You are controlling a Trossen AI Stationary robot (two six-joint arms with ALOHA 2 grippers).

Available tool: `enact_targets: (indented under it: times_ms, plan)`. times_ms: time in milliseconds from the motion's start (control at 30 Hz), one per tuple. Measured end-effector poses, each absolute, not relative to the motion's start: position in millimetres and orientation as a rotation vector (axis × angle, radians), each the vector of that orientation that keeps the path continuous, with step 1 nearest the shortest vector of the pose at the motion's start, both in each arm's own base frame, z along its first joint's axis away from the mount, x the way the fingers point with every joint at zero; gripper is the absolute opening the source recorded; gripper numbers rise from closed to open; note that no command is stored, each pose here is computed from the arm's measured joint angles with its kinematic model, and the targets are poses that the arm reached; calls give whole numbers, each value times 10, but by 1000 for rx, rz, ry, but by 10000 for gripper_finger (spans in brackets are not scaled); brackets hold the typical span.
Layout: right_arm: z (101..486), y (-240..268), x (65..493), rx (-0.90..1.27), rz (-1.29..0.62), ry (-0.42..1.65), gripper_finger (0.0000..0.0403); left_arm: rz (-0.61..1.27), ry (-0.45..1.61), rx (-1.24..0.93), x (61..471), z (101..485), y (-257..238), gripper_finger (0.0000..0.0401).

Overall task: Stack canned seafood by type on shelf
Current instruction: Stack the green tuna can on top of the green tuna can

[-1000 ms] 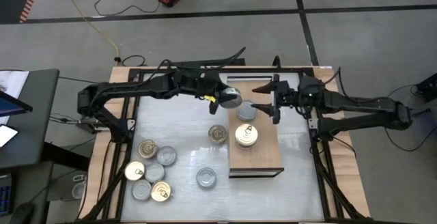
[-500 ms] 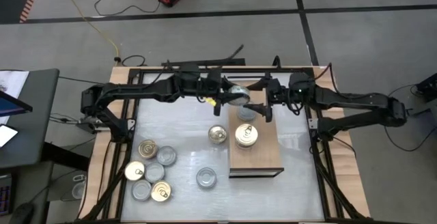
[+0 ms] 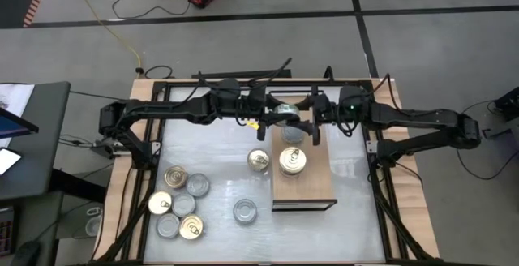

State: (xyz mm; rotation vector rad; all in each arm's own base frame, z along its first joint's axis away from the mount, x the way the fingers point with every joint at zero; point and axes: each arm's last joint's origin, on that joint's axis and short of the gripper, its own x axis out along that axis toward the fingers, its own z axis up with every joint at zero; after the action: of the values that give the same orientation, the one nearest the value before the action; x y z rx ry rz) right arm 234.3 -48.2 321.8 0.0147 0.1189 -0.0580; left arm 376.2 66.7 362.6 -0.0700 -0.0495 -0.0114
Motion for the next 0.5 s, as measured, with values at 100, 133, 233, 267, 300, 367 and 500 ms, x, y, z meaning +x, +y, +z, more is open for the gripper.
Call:
enact_targets:
  times_ms: [100,133,233,267,300,367,500]
  plan:
    - [3218,-481,2343,14,-57,119,190,-8,-22,-71,3763,3600,671,133]
    - [3215,-482,2343,17,-58,120,169,-7,-20,-65,3763,3597,671,134]
    - [3213,-482,2342,13,-58,123,157,-3,-10,-11,3763,3588,670,149]
    - [3206,-482,2341,13,-58,129,157,-3,-11,15,3751,3601,668,159]
    - [3199,-482,2338,15,-58,137,157,-2,-9,37,3736,3615,666,172]
    - [3185,-480,2333,18,-58,152,157,4,-25,89,3704,3666,661,200]
    - [3156,-477,2299,27,-60,195,157,96,-13,172,3616,3747,670,258]
